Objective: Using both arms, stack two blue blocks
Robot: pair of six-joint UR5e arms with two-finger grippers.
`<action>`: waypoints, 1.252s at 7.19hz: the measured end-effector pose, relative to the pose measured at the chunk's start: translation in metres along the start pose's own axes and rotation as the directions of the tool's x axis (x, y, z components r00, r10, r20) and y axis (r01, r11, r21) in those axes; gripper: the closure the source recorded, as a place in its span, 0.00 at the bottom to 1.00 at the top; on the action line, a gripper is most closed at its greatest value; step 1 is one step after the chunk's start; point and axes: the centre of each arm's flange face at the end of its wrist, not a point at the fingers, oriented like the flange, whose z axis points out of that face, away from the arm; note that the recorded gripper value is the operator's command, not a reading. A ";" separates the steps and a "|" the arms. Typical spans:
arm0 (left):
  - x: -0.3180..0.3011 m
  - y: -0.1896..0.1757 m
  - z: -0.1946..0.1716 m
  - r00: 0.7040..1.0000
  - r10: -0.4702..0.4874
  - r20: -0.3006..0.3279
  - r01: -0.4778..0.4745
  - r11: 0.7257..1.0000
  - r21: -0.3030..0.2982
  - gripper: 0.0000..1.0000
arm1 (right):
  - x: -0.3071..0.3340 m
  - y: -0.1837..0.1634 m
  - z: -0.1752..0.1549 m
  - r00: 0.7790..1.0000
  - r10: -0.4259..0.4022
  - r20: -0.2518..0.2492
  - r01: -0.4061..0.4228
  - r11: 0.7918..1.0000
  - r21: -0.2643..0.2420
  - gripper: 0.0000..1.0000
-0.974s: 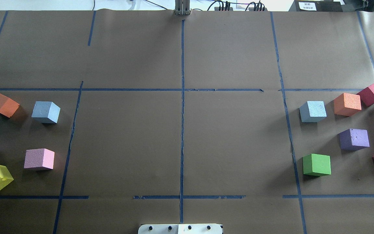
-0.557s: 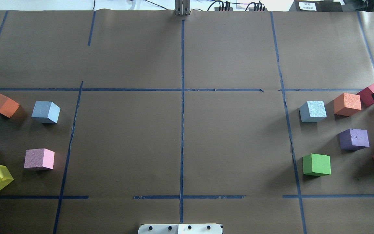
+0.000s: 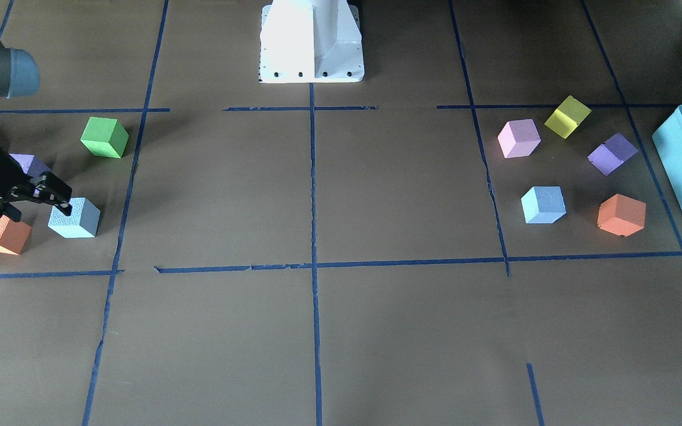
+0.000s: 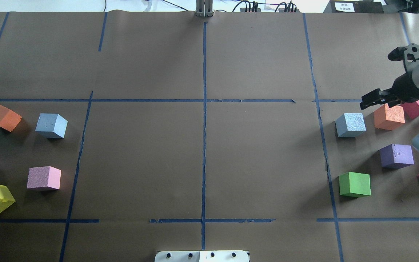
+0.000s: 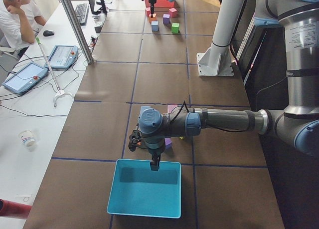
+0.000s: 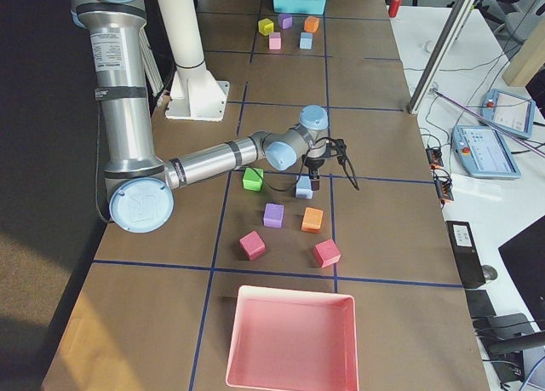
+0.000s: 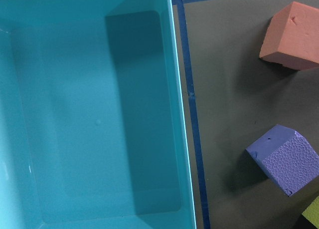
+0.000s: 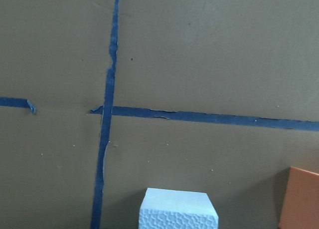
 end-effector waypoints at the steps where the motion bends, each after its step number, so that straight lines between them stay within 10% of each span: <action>1: 0.000 0.000 0.001 1.000 -0.001 0.000 0.001 1.000 -0.002 0.00 | -0.013 0.006 0.010 1.000 -0.004 -0.007 0.004 1.000 -0.006 0.00; 9: -0.002 0.001 0.003 1.000 -0.003 -0.001 0.003 1.000 -0.005 0.00 | -0.023 0.015 0.021 0.999 -0.023 -0.026 0.022 0.999 -0.030 0.00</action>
